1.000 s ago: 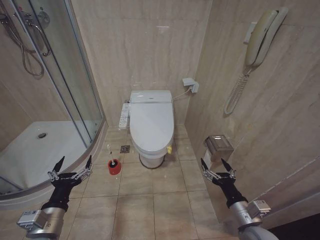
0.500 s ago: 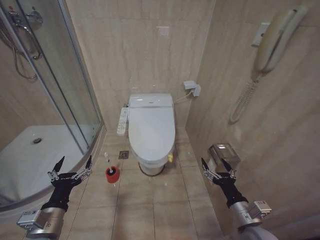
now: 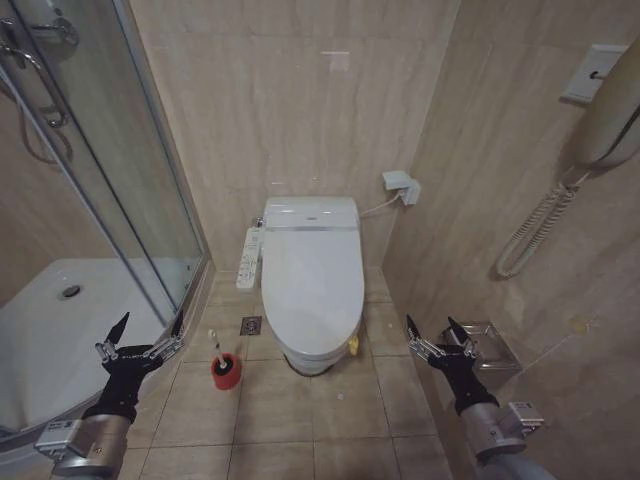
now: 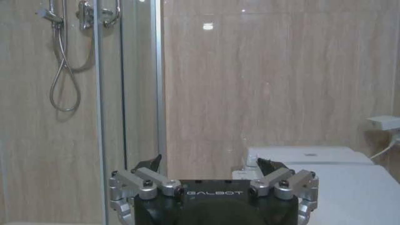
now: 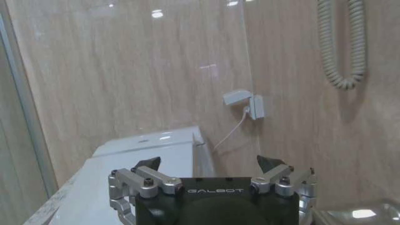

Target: Open the toilet lid, clean the toilet bowl with a toilet brush, close the toilet lid, and flush.

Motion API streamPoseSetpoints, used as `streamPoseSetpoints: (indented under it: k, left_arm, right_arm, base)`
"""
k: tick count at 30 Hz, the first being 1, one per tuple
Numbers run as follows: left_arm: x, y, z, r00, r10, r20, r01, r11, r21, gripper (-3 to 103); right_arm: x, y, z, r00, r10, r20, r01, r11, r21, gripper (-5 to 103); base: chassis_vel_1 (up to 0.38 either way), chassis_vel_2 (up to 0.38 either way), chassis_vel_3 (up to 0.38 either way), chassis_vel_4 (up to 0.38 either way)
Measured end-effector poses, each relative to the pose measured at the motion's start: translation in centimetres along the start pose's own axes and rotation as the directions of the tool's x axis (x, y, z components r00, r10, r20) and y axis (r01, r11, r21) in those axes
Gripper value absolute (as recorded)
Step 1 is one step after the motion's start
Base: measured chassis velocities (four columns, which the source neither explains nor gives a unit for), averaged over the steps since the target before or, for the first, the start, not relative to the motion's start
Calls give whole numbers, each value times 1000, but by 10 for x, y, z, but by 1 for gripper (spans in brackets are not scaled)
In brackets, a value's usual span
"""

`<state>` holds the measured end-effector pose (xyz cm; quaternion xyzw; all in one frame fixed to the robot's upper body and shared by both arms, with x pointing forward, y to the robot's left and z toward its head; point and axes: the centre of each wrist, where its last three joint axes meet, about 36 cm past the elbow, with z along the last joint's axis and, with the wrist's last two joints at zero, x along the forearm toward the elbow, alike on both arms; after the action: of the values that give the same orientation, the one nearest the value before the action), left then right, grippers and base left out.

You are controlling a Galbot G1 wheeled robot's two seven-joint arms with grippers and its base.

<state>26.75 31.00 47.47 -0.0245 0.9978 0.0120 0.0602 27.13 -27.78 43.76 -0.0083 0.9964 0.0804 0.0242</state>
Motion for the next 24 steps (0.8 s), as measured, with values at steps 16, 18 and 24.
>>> streamPoseSetpoints:
  k: [16, 18, 24]
  left_arm:
    - [0, 0, 0, 1000, 0, 0, 0, 1000, 0, 100]
    - [0, 0, 0, 1000, 0, 0, 0, 1000, 0, 100]
    - [0, 0, 0, 1000, 0, 0, 0, 1000, 0, 100]
  right_arm:
    - [-1, -1, 1, 1000, 11, 21, -12, 1000, 1, 100]
    - [-1, -3, 0, 1000, 17, 18, -17, 1000, 9, 100]
    - [-3, -5, 5, 999, 33, 4, -33, 999, 8, 100]
  base:
    - [-44, 48, 41, -50]
    - [0, 0, 0, 0]
    - [13, -19, -3, 9]
